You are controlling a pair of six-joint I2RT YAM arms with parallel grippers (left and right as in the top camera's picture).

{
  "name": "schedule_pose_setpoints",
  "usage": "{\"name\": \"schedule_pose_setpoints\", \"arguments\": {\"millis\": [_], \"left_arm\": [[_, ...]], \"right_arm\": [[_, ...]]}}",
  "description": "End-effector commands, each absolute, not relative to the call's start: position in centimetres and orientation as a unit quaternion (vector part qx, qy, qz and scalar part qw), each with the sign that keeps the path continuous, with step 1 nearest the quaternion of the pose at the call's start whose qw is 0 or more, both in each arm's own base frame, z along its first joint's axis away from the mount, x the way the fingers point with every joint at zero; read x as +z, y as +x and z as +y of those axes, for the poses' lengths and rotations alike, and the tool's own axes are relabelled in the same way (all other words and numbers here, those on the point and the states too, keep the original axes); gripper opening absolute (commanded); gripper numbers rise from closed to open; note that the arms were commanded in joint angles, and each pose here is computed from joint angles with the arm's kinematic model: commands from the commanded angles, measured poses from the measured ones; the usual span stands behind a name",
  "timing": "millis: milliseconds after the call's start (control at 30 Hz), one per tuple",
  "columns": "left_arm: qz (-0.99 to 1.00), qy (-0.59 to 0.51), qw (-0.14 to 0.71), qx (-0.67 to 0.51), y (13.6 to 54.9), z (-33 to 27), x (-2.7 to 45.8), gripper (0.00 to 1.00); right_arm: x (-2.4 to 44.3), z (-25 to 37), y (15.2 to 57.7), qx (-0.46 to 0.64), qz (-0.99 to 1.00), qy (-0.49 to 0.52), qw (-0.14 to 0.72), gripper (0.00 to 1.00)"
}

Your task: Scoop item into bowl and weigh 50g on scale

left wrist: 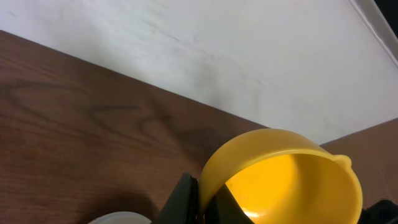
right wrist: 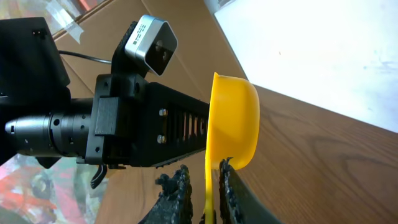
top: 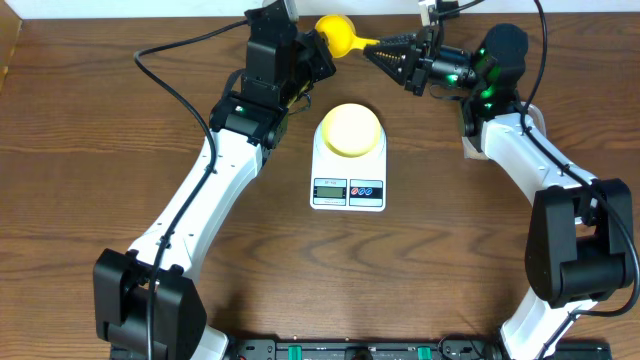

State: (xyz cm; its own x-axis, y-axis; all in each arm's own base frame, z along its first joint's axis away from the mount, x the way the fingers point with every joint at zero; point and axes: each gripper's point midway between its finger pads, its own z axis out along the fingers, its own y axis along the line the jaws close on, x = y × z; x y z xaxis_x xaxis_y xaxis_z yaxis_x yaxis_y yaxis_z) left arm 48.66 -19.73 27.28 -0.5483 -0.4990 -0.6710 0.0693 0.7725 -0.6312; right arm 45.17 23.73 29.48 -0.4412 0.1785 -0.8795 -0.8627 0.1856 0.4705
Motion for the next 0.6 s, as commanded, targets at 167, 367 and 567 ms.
{"name": "schedule_pose_setpoints", "arguments": {"millis": [167,367,567], "left_arm": [[0.804,-0.190,0.464,-0.321,49.0,-18.8,28.5,0.08],[0.802,-0.197,0.460,-0.326,48.9,-18.9,28.5,0.08],[0.804,-0.194,0.457,-0.327,48.7,-19.4,28.4,0.07]], "right_arm": [[30.5,23.1,46.1,0.561,0.619,-0.270,0.479,0.13],[30.6,23.1,46.3,0.560,0.620,-0.263,0.483,0.11],[30.8,22.9,46.8,0.565,0.627,-0.237,0.481,0.17]]}}
